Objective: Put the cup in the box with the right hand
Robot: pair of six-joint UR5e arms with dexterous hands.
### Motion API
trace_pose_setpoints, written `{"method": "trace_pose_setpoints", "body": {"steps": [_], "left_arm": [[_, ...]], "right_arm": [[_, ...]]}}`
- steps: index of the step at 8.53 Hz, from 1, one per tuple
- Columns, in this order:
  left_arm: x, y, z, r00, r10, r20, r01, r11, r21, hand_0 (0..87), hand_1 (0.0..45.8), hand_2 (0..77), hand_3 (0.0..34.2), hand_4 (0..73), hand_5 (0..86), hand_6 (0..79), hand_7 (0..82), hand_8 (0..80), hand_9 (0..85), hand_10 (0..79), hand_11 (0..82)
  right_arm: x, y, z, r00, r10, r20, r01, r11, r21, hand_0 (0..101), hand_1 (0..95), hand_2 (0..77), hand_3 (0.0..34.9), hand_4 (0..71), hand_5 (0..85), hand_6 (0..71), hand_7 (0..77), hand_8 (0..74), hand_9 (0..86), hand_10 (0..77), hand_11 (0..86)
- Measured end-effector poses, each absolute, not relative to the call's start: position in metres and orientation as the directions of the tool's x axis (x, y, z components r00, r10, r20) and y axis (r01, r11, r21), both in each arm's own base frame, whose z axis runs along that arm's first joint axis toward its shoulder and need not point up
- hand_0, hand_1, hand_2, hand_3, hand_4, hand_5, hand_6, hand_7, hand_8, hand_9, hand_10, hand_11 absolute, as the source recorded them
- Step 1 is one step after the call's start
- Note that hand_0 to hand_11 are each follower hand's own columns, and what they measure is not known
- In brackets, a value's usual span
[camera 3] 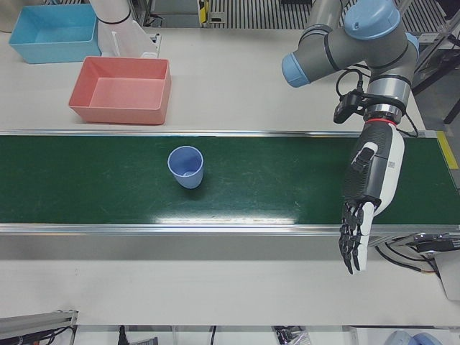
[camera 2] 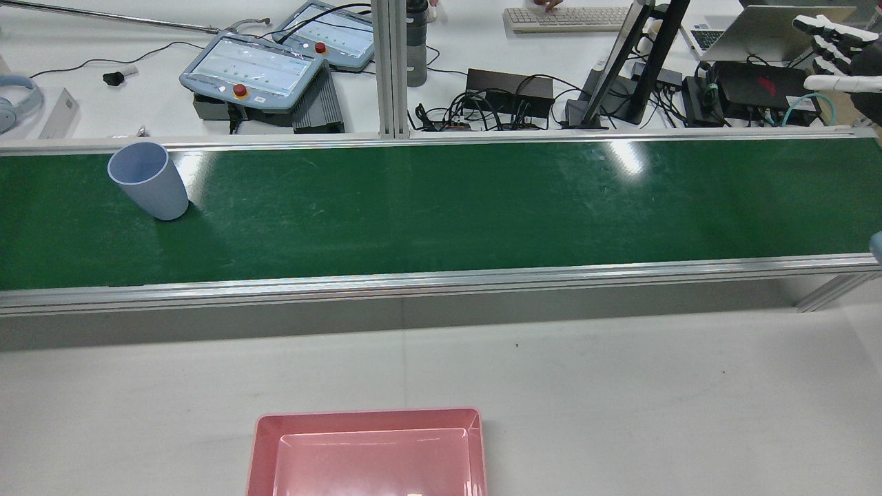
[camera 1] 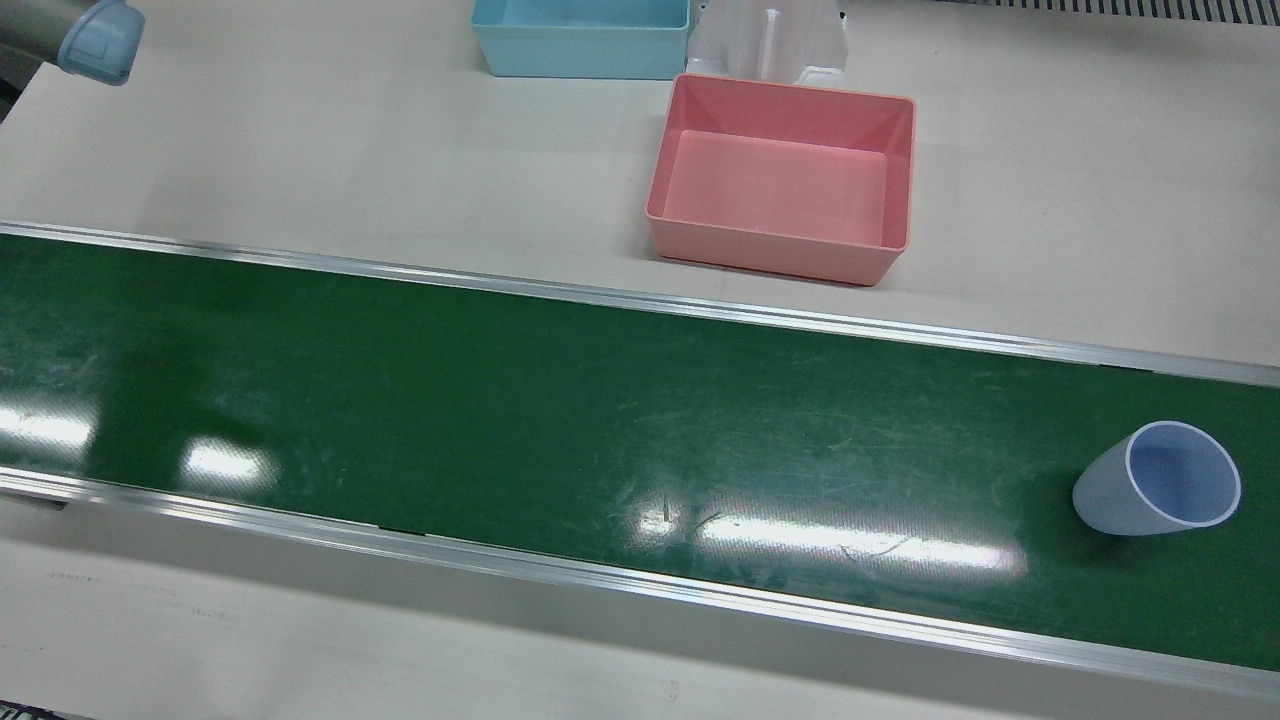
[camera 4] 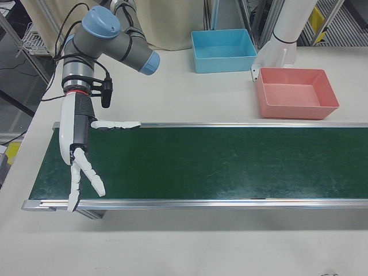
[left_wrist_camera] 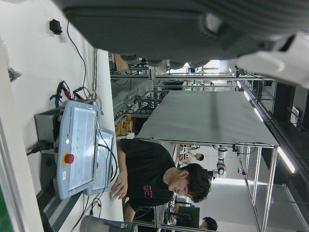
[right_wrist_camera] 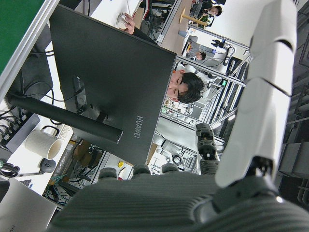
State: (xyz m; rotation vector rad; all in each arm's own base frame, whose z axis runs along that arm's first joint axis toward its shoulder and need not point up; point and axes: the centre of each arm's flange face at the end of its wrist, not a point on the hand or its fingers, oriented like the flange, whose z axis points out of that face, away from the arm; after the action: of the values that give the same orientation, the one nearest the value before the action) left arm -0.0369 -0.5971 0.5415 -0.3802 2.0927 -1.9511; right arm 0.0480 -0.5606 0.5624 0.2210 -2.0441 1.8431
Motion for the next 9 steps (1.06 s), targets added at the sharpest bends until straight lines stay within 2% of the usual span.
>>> {"method": "trace_pose_setpoints", "body": {"steps": [1, 9], "left_arm": [[-0.037, -0.597, 0.542, -0.933, -0.359, -0.008, -0.017, 0.066, -0.998, 0.0, 0.5, 0.5, 0.0, 0.0, 0.0, 0.0, 0.0, 0.0, 0.0, 0.0, 0.0], [-0.037, -0.597, 0.542, -0.933, -0.359, -0.008, -0.017, 0.067, -0.998, 0.0, 0.5, 0.5, 0.0, 0.0, 0.0, 0.0, 0.0, 0.0, 0.0, 0.0, 0.0]], "right_arm": [[0.048, -0.561, 0.562, -0.916, 0.134, 0.378, -0.362, 0.128, -0.923, 50, 22.4, 6.5, 10.9, 0.0, 4.9, 0.5, 1.6, 0.5, 0.5, 0.0, 1.1], [0.091, -0.553, 0.558, -0.925, 0.057, 0.376, -0.369, 0.108, -0.923, 51, 22.4, 4.9, 10.9, 0.0, 4.9, 0.5, 1.6, 0.0, 0.5, 0.0, 1.1]]}}
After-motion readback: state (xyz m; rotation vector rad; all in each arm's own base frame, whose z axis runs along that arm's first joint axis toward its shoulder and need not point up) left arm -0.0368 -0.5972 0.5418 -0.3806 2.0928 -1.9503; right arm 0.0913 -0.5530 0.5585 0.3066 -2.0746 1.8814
